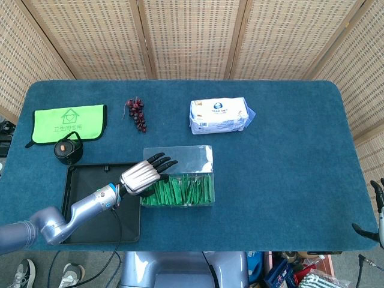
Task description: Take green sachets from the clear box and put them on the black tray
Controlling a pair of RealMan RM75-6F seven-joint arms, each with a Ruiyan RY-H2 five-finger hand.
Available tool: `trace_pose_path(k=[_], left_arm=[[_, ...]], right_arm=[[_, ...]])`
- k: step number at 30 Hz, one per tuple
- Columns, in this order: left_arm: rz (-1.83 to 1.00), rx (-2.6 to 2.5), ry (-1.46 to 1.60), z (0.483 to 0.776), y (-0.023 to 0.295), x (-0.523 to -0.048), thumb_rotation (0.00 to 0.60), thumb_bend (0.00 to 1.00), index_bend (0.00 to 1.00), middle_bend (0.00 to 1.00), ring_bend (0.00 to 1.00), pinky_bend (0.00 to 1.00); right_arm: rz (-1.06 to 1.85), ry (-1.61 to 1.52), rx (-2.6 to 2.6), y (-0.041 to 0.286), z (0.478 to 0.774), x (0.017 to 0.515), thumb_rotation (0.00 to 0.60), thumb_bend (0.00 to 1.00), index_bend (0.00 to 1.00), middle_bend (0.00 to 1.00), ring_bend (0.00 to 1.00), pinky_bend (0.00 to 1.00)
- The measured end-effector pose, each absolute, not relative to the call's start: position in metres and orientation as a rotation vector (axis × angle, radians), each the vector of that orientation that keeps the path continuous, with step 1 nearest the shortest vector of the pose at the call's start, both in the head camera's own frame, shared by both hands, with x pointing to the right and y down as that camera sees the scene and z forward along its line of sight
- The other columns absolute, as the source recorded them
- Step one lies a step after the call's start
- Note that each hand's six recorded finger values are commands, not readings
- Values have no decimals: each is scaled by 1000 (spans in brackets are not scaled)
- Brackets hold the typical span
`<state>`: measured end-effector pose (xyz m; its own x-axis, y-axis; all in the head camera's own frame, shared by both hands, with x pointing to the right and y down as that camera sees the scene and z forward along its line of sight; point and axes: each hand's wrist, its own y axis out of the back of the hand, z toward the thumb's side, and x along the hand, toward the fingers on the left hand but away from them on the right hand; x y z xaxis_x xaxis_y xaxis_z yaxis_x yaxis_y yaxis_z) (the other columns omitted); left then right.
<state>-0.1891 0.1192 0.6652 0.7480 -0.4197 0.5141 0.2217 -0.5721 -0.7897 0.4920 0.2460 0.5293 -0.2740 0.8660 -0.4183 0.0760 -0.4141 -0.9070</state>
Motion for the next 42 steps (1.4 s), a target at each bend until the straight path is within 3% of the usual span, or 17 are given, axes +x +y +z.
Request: trace_pose_path(k=[28, 34, 39, 42], left_arm=[[-874, -2016, 109, 679, 129, -175, 600, 350, 434, 0, 0, 0], [-872, -2018, 93, 683, 132, -171, 600, 355, 578, 0, 0, 0], [-872, -2022, 95, 684, 133, -169, 600, 455, 699, 0, 0, 0], [-868, -2021, 104, 682, 131, -169, 600, 484, 718, 0, 0, 0]], right_arm=[[1753, -1196, -1404, 246, 531, 493, 600, 0, 0, 0, 0, 0], [1755, -1197, -1408, 246, 531, 494, 600, 0, 0, 0, 0, 0], [1754, -1198, -1412, 246, 531, 494, 600, 0, 0, 0, 0, 0], [1753, -1200, -1415, 246, 531, 494, 600, 0, 0, 0, 0, 0]])
